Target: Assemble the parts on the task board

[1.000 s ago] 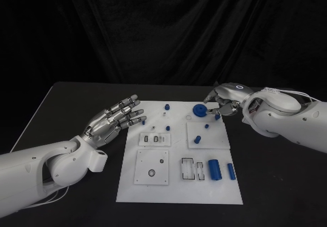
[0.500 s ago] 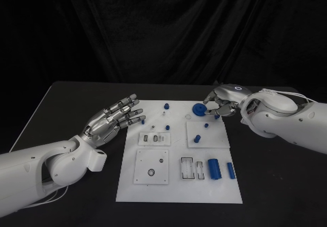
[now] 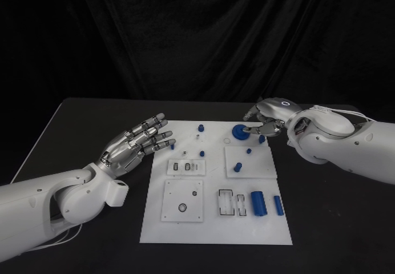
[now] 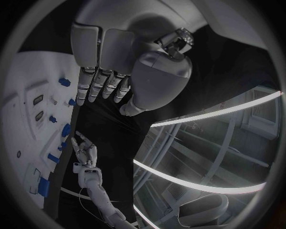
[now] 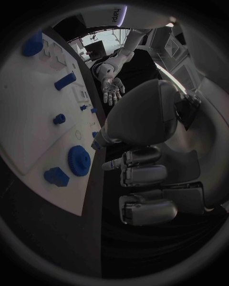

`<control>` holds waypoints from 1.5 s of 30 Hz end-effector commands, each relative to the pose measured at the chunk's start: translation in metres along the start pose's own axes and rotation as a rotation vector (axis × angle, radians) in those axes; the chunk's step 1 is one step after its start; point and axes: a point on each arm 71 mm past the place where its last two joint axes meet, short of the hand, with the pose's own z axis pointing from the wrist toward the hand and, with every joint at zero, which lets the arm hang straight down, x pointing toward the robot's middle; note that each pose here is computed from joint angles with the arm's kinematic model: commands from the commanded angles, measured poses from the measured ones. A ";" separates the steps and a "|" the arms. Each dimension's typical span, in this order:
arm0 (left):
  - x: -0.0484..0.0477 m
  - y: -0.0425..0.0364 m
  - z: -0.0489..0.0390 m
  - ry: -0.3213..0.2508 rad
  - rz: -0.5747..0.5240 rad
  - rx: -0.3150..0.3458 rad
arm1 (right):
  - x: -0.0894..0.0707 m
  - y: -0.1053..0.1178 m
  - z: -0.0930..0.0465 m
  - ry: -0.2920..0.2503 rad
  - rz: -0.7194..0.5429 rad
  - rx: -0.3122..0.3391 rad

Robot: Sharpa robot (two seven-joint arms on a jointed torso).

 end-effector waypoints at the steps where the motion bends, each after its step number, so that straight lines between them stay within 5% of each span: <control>1: 0.0016 -0.0098 -0.0002 0.014 -0.014 0.152 | 0.003 -0.004 0.002 0.028 -0.018 0.053; 17: 0.0016 -0.0084 0.0014 0.018 -0.017 0.149 | 0.015 -0.001 0.013 0.091 -0.032 0.077; 45: 0.0006 -0.0062 0.0022 0.021 -0.020 0.137 | 0.027 0.007 0.016 0.122 -0.027 0.055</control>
